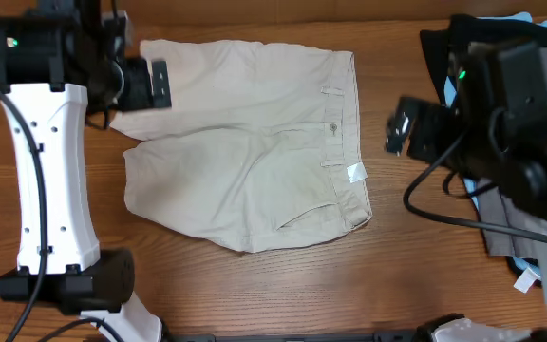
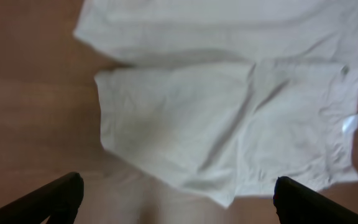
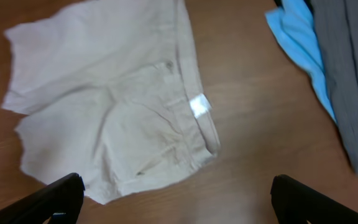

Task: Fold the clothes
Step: 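Move both grippers down to the shorts' lower edges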

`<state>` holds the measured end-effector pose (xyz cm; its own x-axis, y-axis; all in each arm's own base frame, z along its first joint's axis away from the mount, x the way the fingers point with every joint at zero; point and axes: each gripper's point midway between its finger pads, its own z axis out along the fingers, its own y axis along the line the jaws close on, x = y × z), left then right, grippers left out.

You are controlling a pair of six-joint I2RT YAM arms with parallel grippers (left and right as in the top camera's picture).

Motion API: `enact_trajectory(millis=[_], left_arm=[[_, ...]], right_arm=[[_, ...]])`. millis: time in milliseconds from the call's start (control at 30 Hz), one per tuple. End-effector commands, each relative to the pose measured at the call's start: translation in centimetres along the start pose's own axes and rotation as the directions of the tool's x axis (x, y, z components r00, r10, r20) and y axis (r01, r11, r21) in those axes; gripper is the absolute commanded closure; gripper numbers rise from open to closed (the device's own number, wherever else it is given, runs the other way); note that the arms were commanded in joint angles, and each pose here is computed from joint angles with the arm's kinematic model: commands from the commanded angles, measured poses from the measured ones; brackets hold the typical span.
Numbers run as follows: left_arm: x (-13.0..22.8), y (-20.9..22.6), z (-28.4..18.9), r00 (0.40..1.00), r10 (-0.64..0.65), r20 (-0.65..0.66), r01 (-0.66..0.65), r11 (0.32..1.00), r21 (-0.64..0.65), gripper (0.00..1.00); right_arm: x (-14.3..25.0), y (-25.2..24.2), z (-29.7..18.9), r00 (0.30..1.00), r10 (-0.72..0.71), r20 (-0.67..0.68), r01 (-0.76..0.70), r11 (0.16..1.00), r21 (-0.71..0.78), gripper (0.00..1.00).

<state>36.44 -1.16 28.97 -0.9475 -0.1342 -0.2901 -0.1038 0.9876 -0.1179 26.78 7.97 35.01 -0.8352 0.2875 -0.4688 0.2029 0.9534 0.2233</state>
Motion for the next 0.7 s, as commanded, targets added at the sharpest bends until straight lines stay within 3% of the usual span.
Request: enact_trajectory(millis=[0,267,667], left_arm=[[2.9,0.9,3.1,0.99,0.002,-0.142,-0.008,0.999,-0.041,0.0],[8.2,2.3,11.8,0.943,-0.085,-0.322,0.061,0.995,-0.084,0.01],[15.9,5.0,19.9,0.901,-0.29,-0.321,0.232,0.951,-0.206,0.11]], right_arm=[[1.2,-1.3,1.0,0.997,0.075,0.005,-0.075,0.996,0.037,0.0],[2.9,-0.4,5.0,0.993,0.076,-0.094,-0.075,0.997,0.012,0.0],[3.6,-0.5,7.4,0.987,0.048,-0.153,-0.041,0.998,0.052,0.0]])
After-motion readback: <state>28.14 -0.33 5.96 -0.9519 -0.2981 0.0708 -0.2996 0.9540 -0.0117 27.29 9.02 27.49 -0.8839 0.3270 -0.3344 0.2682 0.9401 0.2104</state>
